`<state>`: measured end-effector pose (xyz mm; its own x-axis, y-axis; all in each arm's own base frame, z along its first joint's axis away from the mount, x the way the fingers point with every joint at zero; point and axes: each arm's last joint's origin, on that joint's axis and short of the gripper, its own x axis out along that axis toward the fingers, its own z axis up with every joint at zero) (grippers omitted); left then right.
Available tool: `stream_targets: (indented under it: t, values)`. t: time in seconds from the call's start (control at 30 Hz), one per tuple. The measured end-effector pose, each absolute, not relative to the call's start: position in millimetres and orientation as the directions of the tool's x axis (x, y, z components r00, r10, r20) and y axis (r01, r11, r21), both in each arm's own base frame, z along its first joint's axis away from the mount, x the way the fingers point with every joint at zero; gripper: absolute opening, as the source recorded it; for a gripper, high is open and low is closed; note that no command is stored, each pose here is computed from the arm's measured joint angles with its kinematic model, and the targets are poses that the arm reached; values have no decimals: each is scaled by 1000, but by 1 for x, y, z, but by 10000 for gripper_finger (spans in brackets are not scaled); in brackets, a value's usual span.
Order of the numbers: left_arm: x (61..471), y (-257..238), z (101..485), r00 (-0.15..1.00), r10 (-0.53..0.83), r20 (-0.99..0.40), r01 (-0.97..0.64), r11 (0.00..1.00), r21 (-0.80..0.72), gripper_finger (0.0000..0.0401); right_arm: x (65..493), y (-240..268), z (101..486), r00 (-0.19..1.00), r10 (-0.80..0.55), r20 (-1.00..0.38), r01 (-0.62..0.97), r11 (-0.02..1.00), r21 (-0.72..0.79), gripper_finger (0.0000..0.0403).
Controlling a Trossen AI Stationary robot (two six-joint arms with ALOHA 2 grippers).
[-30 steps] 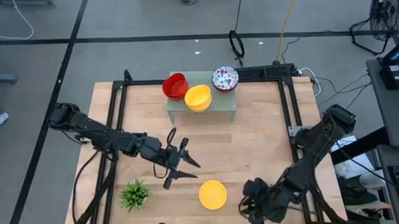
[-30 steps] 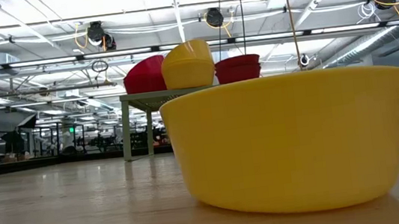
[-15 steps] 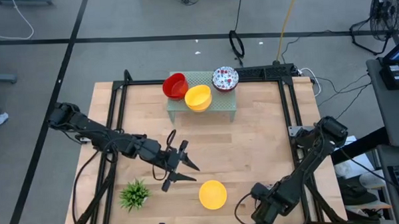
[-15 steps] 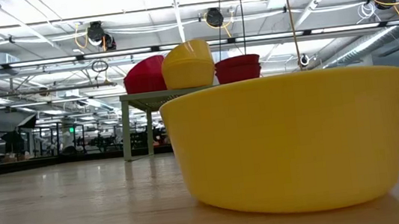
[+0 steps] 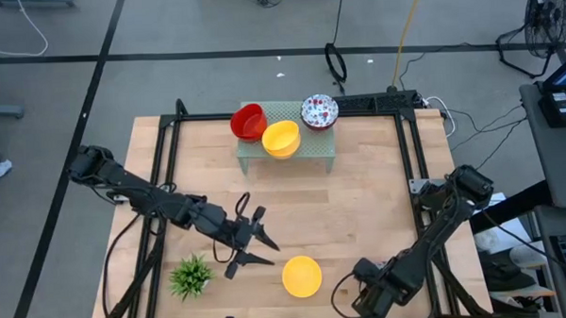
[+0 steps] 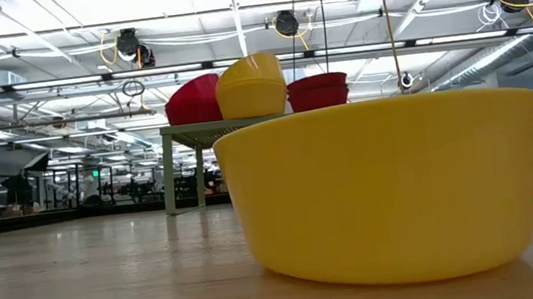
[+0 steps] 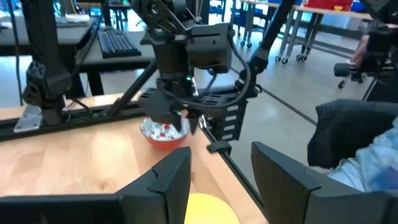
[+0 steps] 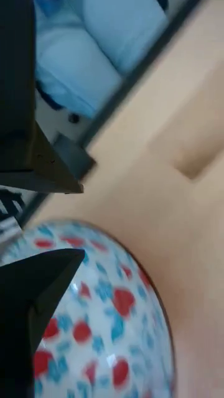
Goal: Pick & Place Mini bowls
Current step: Stack the red patterned bowl on top of the red patterned bowls on the shelf
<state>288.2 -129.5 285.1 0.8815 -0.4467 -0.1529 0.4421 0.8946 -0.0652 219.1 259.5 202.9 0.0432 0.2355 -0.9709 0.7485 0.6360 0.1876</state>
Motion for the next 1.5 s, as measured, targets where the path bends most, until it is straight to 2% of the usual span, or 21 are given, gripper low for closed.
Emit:
stream_targets:
  t: [0.43, 0.57, 0.77, 0.97, 1.2, 1.5]
  values:
    - [287, -132, 282, 872, -452, -188, 448, 892, -66, 173, 205, 243, 171, -43, 150, -988, 784, 618, 60, 138]
    - [287, -132, 282, 872, -452, -188, 448, 892, -64, 173, 201, 239, 163, -64, 128, -990, 755, 655, 36, 107]
    - [287, -132, 282, 872, -452, -188, 448, 892, -64, 173, 198, 230, 161, -117, 106, -987, 699, 715, -6, 19]
    - [287, -132, 282, 872, -452, -188, 448, 892, -64, 173, 205, 218, 161, -144, 78, -986, 655, 754, -36, 14]
    - [287, -131, 282, 877, -443, -187, 450, 893, -5, 173, 226, 192, 161, -51, -41, -998, 575, 815, -63, 11]
    - [287, -131, 282, 888, -420, -185, 427, 904, -5, 172, 258, 159, 170, 171, -163, -972, 445, 893, -71, 8]
